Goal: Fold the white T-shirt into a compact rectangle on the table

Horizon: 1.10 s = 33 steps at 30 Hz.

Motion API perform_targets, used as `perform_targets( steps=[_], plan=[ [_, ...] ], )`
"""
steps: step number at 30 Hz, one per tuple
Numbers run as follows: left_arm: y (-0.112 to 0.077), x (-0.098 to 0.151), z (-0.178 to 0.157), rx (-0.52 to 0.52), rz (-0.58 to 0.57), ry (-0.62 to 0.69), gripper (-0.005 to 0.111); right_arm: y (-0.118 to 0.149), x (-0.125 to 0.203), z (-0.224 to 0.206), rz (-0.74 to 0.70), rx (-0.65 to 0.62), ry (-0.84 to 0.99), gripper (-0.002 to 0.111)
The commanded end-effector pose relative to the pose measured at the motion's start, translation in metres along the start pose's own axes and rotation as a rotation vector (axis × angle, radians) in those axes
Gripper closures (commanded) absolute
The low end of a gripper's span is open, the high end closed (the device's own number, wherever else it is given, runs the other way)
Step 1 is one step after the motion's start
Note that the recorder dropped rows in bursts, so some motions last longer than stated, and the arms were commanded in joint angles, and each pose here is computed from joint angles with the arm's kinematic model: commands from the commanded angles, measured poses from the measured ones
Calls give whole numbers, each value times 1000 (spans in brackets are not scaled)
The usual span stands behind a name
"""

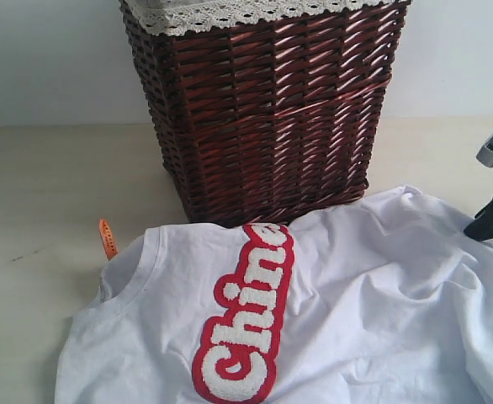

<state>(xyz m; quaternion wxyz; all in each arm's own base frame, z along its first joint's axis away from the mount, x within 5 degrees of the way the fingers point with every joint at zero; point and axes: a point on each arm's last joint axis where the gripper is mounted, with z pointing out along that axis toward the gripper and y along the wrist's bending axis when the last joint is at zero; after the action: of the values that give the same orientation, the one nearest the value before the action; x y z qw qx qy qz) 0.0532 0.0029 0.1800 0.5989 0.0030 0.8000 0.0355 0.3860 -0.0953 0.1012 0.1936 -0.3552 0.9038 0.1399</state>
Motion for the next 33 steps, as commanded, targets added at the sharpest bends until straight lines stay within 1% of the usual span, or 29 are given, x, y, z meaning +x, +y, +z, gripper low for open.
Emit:
perform_targets(
  steps=[1, 5, 6, 9, 11, 15, 16, 19, 21, 23, 24, 25, 27, 28, 29, 30, 31, 33],
  plan=[
    [0, -1, 0, 0, -3, -13, 107, 0, 5, 7, 15, -29, -1, 73],
    [0, -1, 0, 0, -3, -13, 107, 4, 3, 4, 12, -56, -7, 103],
    [0, -1, 0, 0, -3, -13, 107, 4, 2, 2, 9, -56, -9, 109],
    [0, -1, 0, 0, -3, -13, 107, 7, -5, -12, -9, -50, -25, 108],
    [0, -1, 0, 0, -3, -13, 107, 14, -11, -24, -27, -85, -40, 108],
    [0, -1, 0, 0, -3, -13, 107, 40, -21, -48, -73, -274, -62, 108],
    [0, -1, 0, 0, -3, -13, 107, 43, -23, -54, -82, -288, -67, 108],
    [0, -1, 0, 0, -3, -13, 107, 49, -25, -62, -50, -273, -46, 108],
    [0, -1, 0, 0, -3, -13, 107, 54, -25, -63, -65, -273, -9, 108],
    [0, -1, 0, 0, -3, -13, 107, 62, -22, -56, -41, -287, 91, 108],
    [0, -1, 0, 0, -3, -13, 107, 69, -21, -51, -54, -294, 170, 108],
    [0, -1, 0, 0, -3, -13, 107, 74, -21, -49, -76, -300, 199, 108],
    [0, -1, 0, 0, -3, -13, 107, 89, -23, -50, -125, -326, 188, 108],
    [0, -1, 0, 0, -3, -13, 107, 103, -26, -56, -171, -344, 105, 108],
    [0, -1, 0, 0, -3, -13, 107, 110, -27, -61, -185, -346, 68, 108],
    [0, -1, 0, 0, -3, -13, 107, 124, -29, -71, -172, -320, -11, 108],
    [0, -1, 0, 0, -3, -13, 107, 130, -29, -75, -157, -241, -59, 108],
    [0, -1, 0, 0, -3, -13, 107, 143, -17, -78, -182, -174, -57, 108]
  ],
)
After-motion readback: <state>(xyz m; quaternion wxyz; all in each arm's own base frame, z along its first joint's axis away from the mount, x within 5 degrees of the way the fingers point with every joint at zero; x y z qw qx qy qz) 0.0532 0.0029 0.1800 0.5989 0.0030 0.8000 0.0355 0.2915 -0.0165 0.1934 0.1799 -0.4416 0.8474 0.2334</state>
